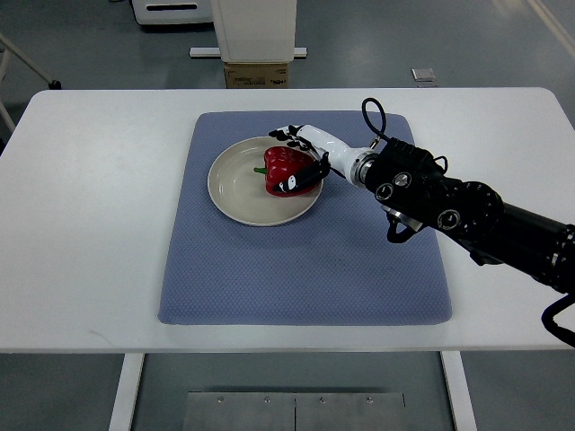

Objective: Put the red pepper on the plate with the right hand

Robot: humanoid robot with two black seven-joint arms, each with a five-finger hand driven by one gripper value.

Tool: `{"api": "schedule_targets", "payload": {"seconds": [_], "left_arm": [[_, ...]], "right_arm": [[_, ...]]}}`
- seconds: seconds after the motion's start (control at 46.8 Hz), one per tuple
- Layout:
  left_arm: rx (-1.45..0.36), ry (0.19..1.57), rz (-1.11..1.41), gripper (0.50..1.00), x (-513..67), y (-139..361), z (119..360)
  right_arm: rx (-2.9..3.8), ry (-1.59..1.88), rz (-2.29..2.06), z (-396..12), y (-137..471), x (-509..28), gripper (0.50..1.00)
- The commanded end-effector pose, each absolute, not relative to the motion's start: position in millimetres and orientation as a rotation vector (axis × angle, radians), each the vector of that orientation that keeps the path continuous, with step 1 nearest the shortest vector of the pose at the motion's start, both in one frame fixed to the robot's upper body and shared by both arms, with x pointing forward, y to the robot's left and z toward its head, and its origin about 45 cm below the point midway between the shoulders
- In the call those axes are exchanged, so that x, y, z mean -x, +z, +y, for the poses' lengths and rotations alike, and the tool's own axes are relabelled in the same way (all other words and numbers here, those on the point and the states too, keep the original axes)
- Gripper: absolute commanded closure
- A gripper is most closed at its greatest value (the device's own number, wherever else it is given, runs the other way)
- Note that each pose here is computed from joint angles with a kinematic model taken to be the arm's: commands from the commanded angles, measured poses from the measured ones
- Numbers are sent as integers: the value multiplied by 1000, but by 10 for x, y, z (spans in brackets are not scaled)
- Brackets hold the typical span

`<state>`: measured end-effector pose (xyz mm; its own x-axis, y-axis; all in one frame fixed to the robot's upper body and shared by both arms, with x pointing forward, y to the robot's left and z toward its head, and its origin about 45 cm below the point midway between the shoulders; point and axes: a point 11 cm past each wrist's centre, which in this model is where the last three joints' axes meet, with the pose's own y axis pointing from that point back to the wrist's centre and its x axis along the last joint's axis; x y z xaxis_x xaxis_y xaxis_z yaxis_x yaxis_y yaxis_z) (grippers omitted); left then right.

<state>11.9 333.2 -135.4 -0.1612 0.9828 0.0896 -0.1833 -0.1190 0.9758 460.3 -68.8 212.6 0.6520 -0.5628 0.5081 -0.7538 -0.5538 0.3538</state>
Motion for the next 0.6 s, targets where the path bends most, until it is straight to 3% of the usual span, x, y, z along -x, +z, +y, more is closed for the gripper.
{"api": "schedule_targets", "payload": {"seconds": [0.0, 0.449, 0.577], "left_arm": [[-1063, 1484, 1121, 500, -118, -1354, 3332], [-1063, 1484, 1121, 500, -118, -1354, 3332], [-1063, 1484, 1121, 500, -118, -1354, 3332]], "right_arm": [[-2322, 459, -1022, -681, 2144, -4608, 500], [-2427, 379, -1186, -656, 2524, -4763, 502], [-2382, 356, -1291, -1060, 2597, -4899, 505]]}}
